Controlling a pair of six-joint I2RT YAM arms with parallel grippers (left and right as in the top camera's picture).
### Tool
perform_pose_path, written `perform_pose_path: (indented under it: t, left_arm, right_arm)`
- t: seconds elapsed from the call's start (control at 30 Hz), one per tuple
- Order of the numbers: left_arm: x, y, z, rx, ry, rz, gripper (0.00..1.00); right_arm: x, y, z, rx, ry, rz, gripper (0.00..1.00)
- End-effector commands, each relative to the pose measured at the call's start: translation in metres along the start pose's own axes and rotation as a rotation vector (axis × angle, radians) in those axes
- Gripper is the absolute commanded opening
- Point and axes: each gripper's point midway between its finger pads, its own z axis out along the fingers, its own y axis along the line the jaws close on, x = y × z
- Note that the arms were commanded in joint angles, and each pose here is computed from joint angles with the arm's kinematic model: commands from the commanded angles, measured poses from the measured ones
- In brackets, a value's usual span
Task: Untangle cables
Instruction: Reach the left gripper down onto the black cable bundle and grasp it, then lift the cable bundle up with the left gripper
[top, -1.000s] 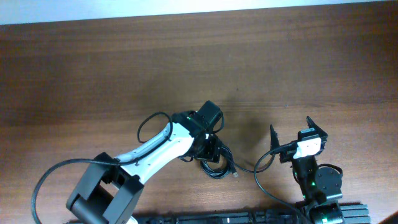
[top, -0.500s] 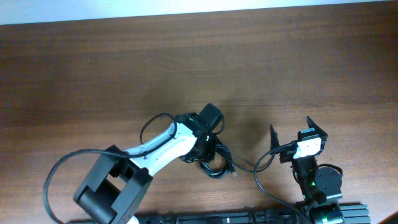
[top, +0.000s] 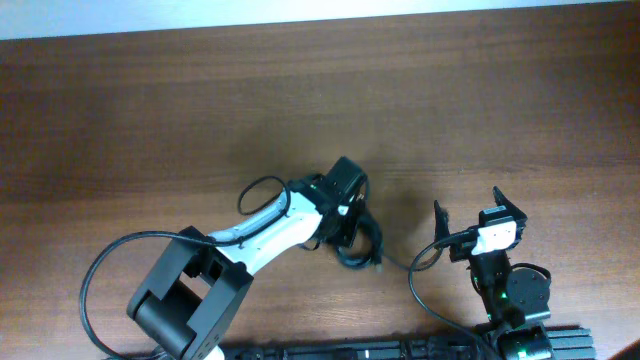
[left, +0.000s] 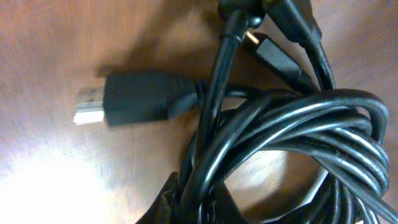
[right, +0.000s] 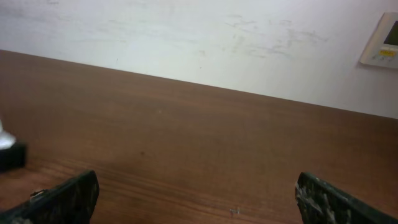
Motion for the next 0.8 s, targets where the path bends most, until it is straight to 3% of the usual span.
perform_pose_path:
  t: [0.0, 0.1, 0.27, 0.53, 0.63, 0.77]
  left_arm:
    - [-0.060, 0.000, -0.024, -0.074, -0.204, 0.054, 0.00]
    - [-0.095, -0.005, -0.043, -0.111, -0.324, 0.178, 0.00]
    - [-0.119, -0.017, -0.059, -0.138, -0.404, 0.442, 0.00]
    - [-0.148, -0.006, -0.107, -0.141, -0.526, 0.413, 0.00]
    - [-0.152, -0.008, -0.138, -0.058, -0.591, 0.404, 0.00]
    - [-0.151, -0.022, -0.163, 0.153, -0.642, 0.524, 0.00]
  right_arm:
    - [0.002, 0.000, 0.000, -0.002, 0.003, -0.006, 0.99]
    - [0.002, 0.000, 0.000, -0.002, 0.003, -0.006, 0.99]
    - [0.002, 0.000, 0.000, -0.002, 0.003, -0.006, 0.99]
    - [0.002, 0.000, 0.000, -0.002, 0.003, -0.006, 0.99]
    - [0.002, 0.000, 0.000, 0.001, 0.003, -0.006, 0.99]
    - [-0.002, -0.003, 0.000, 0.014, -0.013, -0.006, 0.99]
